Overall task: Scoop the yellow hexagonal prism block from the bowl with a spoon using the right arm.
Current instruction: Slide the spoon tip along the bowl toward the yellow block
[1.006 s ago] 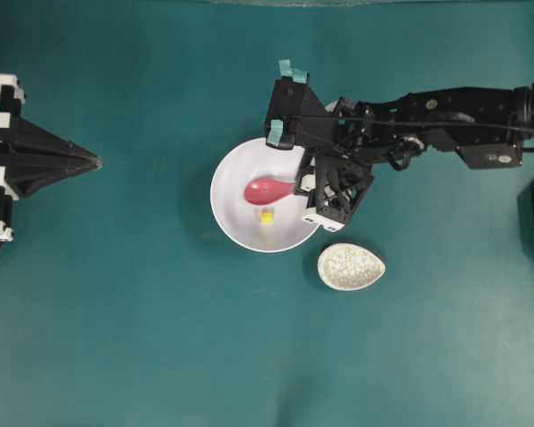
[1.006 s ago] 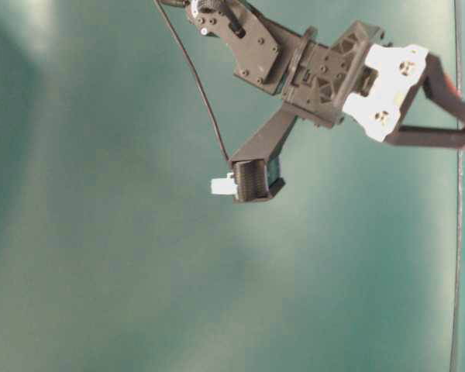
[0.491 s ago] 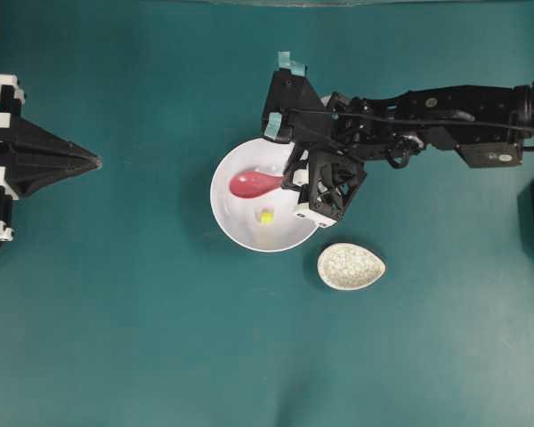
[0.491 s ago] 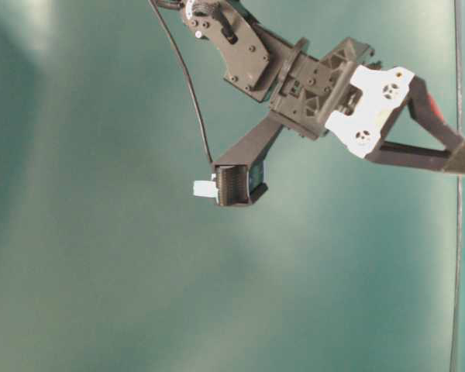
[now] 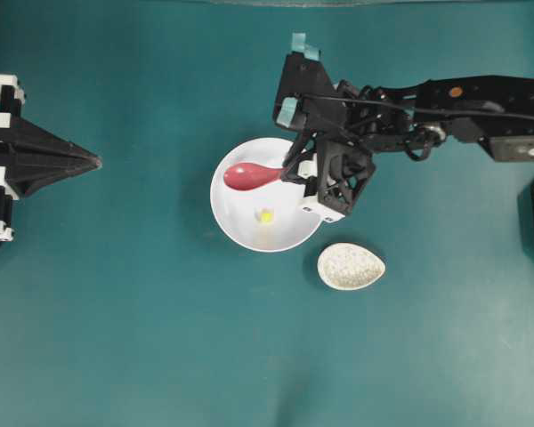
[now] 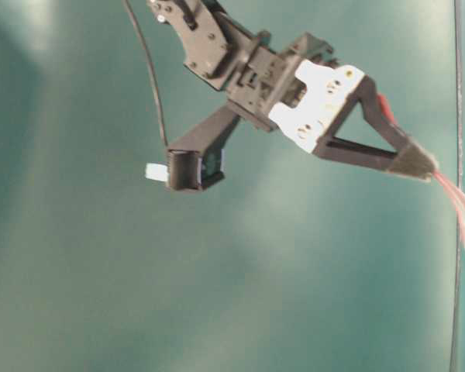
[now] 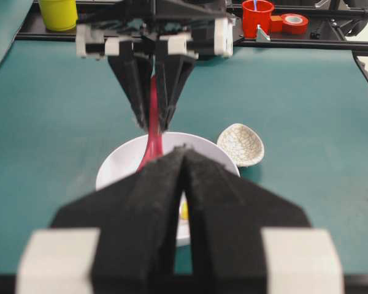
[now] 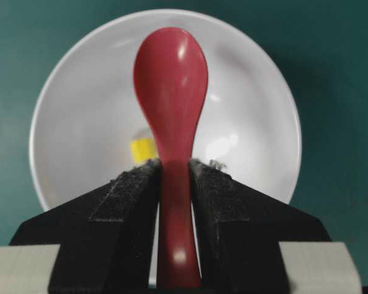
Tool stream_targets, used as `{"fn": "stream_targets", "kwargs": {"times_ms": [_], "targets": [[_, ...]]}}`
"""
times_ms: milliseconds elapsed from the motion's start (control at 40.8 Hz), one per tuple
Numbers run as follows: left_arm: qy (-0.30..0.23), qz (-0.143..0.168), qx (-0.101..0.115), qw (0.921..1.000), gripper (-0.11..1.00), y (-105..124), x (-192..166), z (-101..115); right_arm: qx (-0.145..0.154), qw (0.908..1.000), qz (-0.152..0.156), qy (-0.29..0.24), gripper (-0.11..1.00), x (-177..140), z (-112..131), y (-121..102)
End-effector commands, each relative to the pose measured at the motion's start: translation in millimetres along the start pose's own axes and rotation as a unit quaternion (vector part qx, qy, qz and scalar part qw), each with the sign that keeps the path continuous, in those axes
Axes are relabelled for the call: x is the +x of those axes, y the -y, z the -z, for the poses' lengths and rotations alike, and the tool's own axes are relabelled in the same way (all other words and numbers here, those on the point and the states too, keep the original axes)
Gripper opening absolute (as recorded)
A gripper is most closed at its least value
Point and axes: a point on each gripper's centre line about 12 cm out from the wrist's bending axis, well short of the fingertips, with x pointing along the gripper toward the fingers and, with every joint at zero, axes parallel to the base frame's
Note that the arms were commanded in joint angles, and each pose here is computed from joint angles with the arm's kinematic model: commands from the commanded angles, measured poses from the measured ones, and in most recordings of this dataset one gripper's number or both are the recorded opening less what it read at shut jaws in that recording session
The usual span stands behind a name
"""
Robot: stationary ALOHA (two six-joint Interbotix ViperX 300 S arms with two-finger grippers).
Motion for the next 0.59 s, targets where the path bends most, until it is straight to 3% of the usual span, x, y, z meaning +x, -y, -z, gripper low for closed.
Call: {"fn": "stream_targets", "kwargs": {"times_ms": [0,319,564], "targets": [[0.005,-0.001,0.001,1.0000,0.00,-0.3,2.0,-5.0,-0.002,0.9999,-0.008,0.013,0.22,-20.2,-11.4,-5.8],[0.004,-0.001,0.001,1.0000,0.00,-0.3,2.2,-4.7,0.055,0.9946,-0.008,-0.088,0.22,-33.4,8.5,-8.7],[0.008,-0.001,0.000,1.0000,0.00,-0.3,2.0,-6.0,0.057,0.9884,-0.006,-0.141,0.22,-40.4,13.1,-10.9]]}}
